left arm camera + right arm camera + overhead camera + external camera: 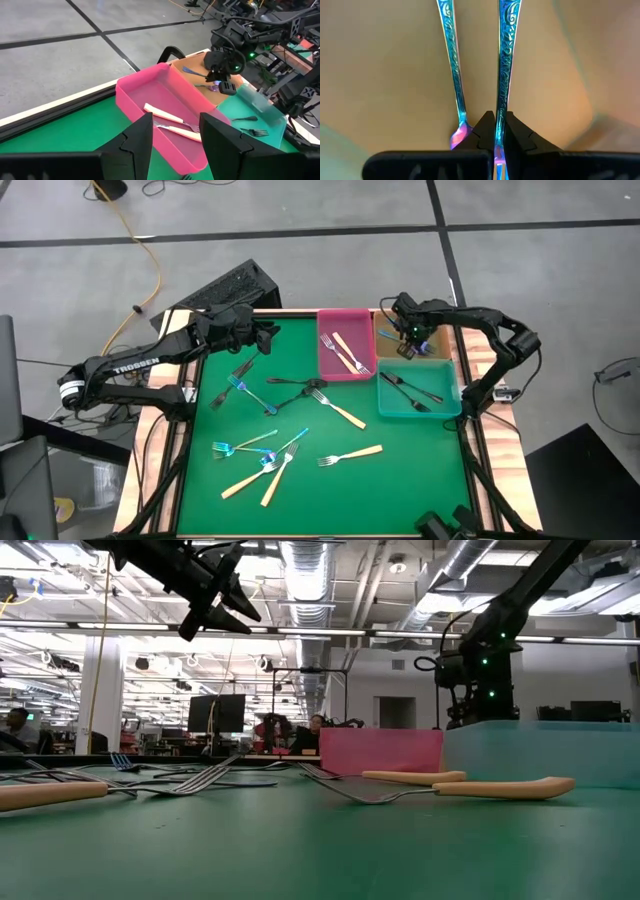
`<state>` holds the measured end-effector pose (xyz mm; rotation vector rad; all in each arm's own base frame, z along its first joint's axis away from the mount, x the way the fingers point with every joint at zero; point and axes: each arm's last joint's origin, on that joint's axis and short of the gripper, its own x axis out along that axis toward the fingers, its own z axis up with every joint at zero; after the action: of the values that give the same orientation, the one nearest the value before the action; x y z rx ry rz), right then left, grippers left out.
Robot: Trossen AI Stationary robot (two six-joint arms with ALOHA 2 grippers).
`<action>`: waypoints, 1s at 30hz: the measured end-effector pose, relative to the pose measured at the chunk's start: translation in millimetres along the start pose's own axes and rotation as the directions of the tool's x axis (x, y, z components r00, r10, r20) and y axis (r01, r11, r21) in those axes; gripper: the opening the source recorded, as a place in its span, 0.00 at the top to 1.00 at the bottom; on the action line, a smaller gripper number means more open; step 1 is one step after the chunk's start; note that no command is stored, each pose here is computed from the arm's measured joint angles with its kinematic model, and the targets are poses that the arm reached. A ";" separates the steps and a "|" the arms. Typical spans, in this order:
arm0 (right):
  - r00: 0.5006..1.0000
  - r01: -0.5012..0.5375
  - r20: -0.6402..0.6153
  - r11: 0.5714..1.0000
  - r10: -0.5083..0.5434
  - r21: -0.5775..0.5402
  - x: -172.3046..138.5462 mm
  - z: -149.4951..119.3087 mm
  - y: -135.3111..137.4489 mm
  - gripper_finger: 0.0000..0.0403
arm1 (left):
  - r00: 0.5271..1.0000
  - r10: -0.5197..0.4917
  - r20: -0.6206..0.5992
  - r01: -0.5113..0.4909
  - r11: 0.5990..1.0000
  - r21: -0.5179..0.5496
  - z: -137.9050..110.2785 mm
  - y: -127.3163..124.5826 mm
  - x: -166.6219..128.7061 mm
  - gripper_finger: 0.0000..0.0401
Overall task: Sort silverware by color (type)
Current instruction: Put the blue fork into the orange bin
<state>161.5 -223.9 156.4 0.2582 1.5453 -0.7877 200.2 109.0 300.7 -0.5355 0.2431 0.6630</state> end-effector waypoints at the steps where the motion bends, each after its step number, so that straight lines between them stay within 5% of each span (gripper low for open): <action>1: 1.000 -0.004 -0.006 1.000 0.004 0.009 0.9 -1.0 -1.7 0.91 | 1.000 0.002 0.001 -0.002 1.000 0.000 0.0 0.1 0.0 0.64; 30: 0.998 -0.036 -0.058 0.999 0.035 -0.018 14.1 15.1 8.3 0.87 | 1.000 0.015 0.007 -0.015 1.000 -0.002 0.2 0.4 0.1 0.64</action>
<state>176.1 -231.1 141.3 0.2956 1.5975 -0.7424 200.0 109.4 300.6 -0.5337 0.2397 0.6795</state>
